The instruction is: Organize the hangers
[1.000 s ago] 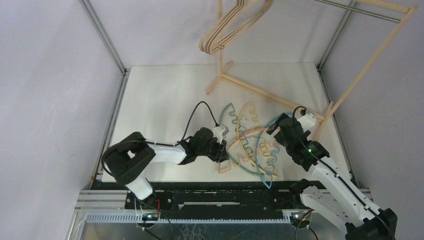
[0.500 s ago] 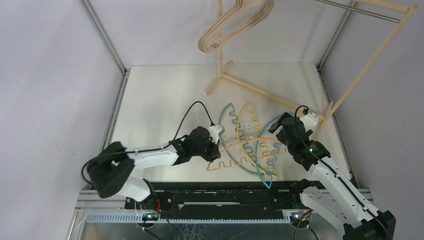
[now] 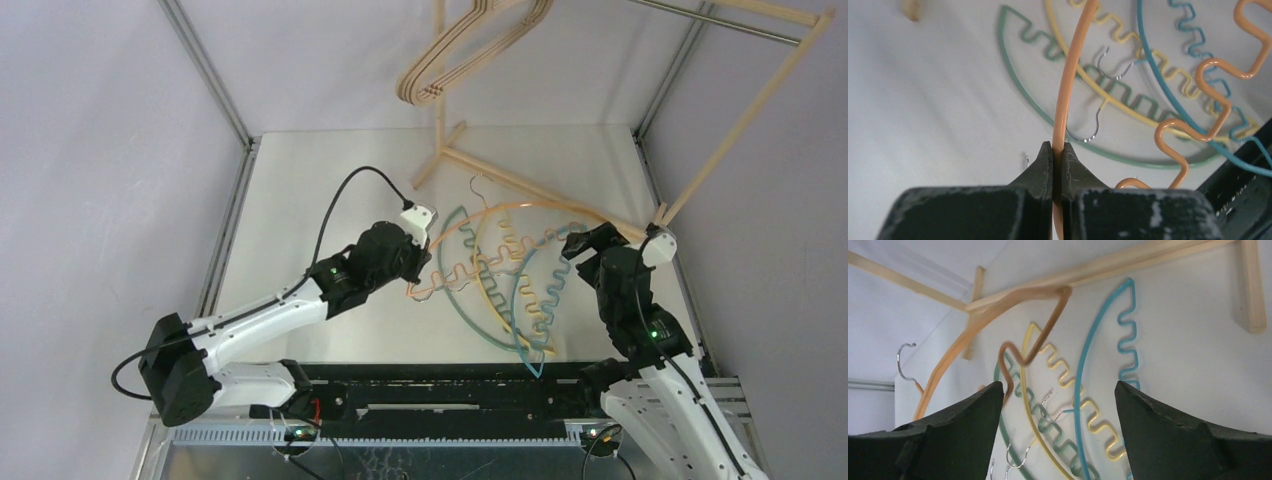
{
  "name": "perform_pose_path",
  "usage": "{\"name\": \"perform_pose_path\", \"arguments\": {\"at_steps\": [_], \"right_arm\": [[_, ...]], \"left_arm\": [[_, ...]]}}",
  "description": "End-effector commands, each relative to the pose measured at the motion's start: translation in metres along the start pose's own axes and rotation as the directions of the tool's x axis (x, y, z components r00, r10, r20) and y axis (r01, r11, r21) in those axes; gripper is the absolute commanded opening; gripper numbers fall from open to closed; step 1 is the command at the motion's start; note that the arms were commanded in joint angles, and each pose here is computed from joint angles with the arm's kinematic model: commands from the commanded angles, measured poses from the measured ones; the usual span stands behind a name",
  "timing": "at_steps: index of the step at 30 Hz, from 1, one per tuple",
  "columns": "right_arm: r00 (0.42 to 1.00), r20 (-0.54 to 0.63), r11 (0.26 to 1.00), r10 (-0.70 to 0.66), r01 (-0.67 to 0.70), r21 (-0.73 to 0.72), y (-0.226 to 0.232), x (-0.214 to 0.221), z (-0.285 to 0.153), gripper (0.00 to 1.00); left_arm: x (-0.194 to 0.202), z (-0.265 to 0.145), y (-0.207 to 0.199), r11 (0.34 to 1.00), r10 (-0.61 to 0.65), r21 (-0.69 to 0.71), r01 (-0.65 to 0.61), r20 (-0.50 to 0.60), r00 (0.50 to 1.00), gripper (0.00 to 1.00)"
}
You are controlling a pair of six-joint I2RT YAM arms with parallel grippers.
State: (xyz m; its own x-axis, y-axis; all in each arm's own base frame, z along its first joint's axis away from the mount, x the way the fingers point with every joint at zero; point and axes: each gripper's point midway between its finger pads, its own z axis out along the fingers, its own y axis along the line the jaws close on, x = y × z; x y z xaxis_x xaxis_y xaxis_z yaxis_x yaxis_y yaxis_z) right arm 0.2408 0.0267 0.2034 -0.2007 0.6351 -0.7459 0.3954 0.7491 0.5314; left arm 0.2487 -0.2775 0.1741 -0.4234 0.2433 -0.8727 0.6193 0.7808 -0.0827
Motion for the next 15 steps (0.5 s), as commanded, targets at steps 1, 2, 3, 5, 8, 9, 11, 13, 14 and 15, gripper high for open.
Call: {"name": "perform_pose_path", "arguments": {"at_steps": [1, 2, 3, 5, 8, 9, 11, 13, 14, 15], "right_arm": [[0.996, 0.085, 0.998, -0.021, 0.026, -0.054, 0.019, -0.035, -0.011, 0.89], [0.996, 0.091, 0.997, -0.021, 0.027, -0.072, 0.023, -0.039, -0.015, 0.89], [0.995, 0.101, 0.994, -0.022, 0.032, -0.102, 0.029, -0.045, -0.019, 0.89], [0.992, 0.130, 0.984, -0.011, 0.034, -0.173, 0.040, -0.055, -0.030, 0.88], [0.983, 0.180, 0.952, 0.021, 0.036, -0.303, 0.058, -0.073, -0.056, 0.87], [0.978, 0.203, 0.935, 0.037, 0.038, -0.352, 0.064, -0.082, -0.067, 0.86], [0.967, 0.243, 0.899, 0.073, 0.042, -0.436, 0.072, -0.097, -0.092, 0.86], [0.958, 0.270, 0.873, 0.096, 0.049, -0.486, 0.077, -0.110, -0.112, 0.86], [0.953, 0.283, 0.862, 0.107, 0.053, -0.505, 0.078, -0.117, -0.122, 0.86], [0.950, 0.292, 0.855, 0.116, 0.054, -0.516, 0.079, -0.121, -0.128, 0.86]], "left_arm": [[-0.075, -0.004, 0.008, 0.997, 0.016, -0.077, -0.002, 0.180, 0.984, 0.00], [-0.082, -0.003, 0.010, 0.996, 0.027, -0.090, -0.010, 0.190, 0.981, 0.00], [-0.090, -0.002, 0.011, 0.994, 0.038, -0.104, -0.017, 0.200, 0.979, 0.00], [-0.103, 0.003, 0.013, 0.990, 0.064, -0.133, -0.036, 0.213, 0.975, 0.00], [-0.122, 0.007, 0.023, 0.978, 0.094, -0.204, -0.044, 0.244, 0.965, 0.00], [-0.130, 0.007, 0.026, 0.972, 0.104, -0.230, -0.044, 0.257, 0.961, 0.00], [-0.140, 0.009, 0.033, 0.959, 0.131, -0.279, -0.053, 0.270, 0.954, 0.00], [-0.149, 0.012, 0.038, 0.945, 0.164, -0.320, -0.070, 0.278, 0.946, 0.00], [-0.153, 0.014, 0.040, 0.939, 0.180, -0.336, -0.080, 0.279, 0.943, 0.00], [-0.159, 0.015, 0.041, 0.933, 0.193, -0.349, -0.087, 0.282, 0.940, 0.00]]}}
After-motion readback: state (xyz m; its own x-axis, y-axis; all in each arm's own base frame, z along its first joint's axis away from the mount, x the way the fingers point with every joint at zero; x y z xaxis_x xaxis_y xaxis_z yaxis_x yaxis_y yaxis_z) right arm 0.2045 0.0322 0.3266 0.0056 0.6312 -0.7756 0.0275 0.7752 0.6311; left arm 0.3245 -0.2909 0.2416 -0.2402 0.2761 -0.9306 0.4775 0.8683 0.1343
